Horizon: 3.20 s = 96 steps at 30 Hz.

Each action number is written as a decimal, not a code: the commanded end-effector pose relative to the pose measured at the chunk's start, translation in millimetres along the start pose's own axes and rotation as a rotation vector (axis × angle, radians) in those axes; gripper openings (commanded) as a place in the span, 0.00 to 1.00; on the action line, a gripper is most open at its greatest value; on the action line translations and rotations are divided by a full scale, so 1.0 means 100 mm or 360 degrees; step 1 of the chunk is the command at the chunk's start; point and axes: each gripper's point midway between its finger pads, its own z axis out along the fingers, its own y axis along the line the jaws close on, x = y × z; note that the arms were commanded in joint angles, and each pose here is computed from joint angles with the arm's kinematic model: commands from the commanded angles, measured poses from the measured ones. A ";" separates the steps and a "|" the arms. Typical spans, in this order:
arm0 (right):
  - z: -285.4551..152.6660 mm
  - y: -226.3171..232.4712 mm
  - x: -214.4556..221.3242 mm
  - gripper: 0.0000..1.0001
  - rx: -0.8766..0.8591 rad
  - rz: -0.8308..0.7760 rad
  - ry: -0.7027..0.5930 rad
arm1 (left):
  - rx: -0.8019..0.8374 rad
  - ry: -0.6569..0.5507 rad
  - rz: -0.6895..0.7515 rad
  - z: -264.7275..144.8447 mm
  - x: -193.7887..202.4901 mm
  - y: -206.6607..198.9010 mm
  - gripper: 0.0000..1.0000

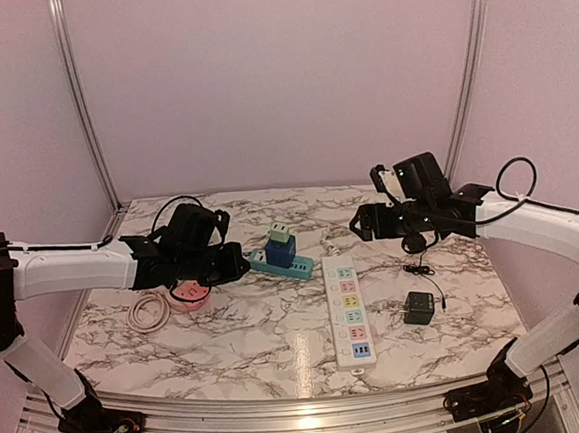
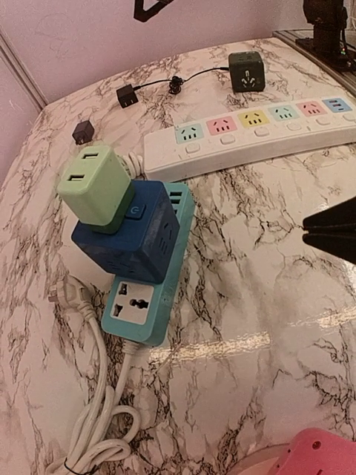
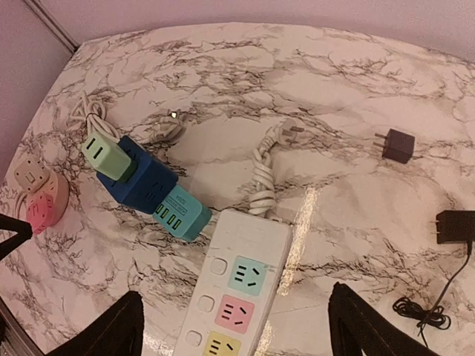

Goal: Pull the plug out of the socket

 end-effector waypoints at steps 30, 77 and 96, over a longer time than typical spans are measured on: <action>1.51 1.49 -0.27 0.51 -0.0425 -0.0925 0.0119 | -0.0070 -0.0138 -0.0108 -0.31 -0.07 0.32 0.00; 1.23 1.79 0.59 0.10 -0.0118 -0.0427 0.0337 | 0.0144 -0.0033 -0.0172 0.12 -0.13 0.03 0.00; 1.30 1.83 0.60 0.39 -0.0155 -0.0525 0.0318 | 0.0157 -0.0040 -0.0280 0.45 -0.15 0.13 0.00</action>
